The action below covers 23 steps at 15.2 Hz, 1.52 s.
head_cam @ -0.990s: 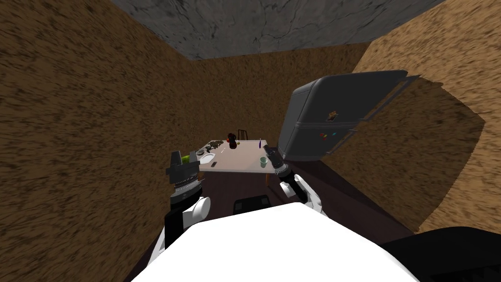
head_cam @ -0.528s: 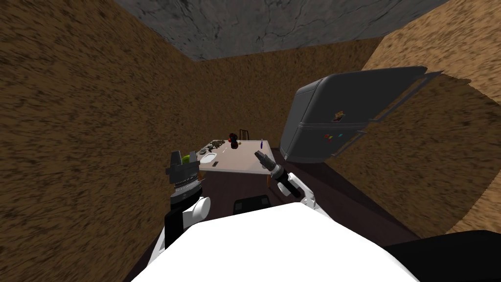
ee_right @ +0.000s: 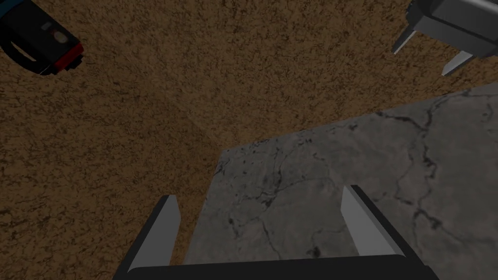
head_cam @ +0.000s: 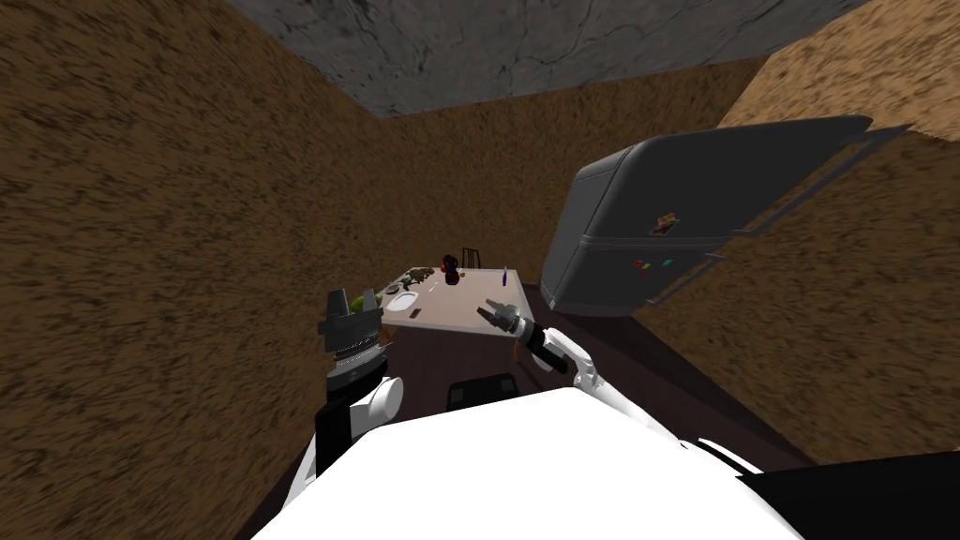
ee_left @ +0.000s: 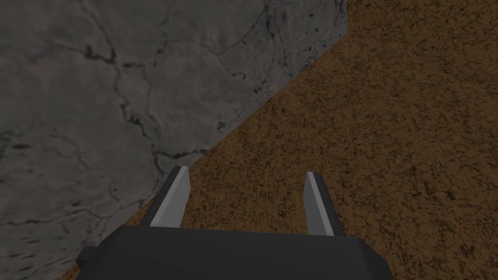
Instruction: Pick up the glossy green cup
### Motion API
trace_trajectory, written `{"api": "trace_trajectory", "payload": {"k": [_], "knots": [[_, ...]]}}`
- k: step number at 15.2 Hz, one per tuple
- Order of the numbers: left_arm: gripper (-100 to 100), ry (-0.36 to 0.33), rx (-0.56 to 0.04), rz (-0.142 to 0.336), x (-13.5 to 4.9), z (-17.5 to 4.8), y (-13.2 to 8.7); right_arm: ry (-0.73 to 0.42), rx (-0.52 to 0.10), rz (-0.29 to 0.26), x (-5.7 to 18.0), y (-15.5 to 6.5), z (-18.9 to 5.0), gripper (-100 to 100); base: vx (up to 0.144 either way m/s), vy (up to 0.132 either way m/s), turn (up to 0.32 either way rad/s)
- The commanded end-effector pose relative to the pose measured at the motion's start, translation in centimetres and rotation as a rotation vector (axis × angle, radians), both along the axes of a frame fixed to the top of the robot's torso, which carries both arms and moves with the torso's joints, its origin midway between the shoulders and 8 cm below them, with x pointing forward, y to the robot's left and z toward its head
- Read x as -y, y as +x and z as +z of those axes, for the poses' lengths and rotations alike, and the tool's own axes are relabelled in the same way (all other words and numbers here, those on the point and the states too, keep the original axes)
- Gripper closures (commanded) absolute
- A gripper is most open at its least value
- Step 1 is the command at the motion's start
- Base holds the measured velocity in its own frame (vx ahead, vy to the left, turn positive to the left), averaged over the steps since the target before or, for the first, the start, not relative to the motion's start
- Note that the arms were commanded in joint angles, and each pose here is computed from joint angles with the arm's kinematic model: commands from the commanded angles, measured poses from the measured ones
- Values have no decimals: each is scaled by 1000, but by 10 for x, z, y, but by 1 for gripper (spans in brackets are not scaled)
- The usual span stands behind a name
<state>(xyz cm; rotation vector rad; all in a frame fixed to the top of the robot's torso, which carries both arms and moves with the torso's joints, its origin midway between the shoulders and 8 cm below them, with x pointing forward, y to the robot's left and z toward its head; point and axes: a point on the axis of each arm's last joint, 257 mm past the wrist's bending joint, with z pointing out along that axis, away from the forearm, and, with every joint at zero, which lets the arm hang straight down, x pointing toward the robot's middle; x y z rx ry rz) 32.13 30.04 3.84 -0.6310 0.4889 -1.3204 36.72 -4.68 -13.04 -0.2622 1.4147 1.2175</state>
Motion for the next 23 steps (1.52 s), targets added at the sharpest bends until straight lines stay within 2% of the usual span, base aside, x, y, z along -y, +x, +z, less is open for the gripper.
{"api": "trace_trajectory", "payload": {"k": [1, 2, 4, 5, 7, 8, 10, 11, 14, 15, 17, 18, 20, 21, 23], "knots": [[0, 0, 0, 0, 0, 0, 0, -52, 9, 9, -3, -1, -9, -100, 25, -3, 41], [0, 0, 0, 0, 0, 0, 0, -122, -6, 36, -7, -1, -32, -100, 29, -4, 72], [0, 0, 0, 0, 0, 0, 0, -153, 12, 37, -8, -2, -35, -100, 29, -4, 59], [0, 0, 0, 0, 0, 0, 0, -226, -1, 63, -10, -3, -59, -100, 29, -2, 81], [0, 0, 0, 0, 0, 0, 0, -256, 17, 64, -10, -4, -62, -100, 28, -3, 56], [0, 0, 0, 0, 0, 0, 0, -330, 4, 89, -9, -4, -86, -100, 29, 2, 75], [0, 0, 0, 0, 0, 0, 0, -362, 24, 91, -9, -5, -90, -100, 28, -1, 60], [0, 0, 0, 0, 0, 0, 0, -434, 12, 113, -4, -6, -113, -100, 26, -3, 78], [0, 0, 0, 0, 0, 0, 0, -468, 33, 116, -4, -7, -117, -100, 21, -3, 39], [0, 0, 0, 0, 0, 0, 0, -551, 28, 138, 4, -7, -141, -100, 18, 2, 56], [0, 0, 0, 0, 0, 0, 0, -576, 44, 141, 5, -8, -144, -100, 22, 0, 67], [0, 0, 0, 0, 0, 0, 0, -655, 37, 161, 16, -8, -167, -100, 25, -1, 81], [0, 0, 0, 0, 0, 0, 0, -684, 56, 165, 17, -9, -170, -100, 26, -3, 64], [0, 0, 0, 0, 0, 0, 0, -765, 53, 185, 31, -9, -192, -100, 29, 3, 77], [0, 0, 0, 0, 0, 0, 0, -791, 70, 188, 32, -9, -195, -100, 27, 1, 63]]}}
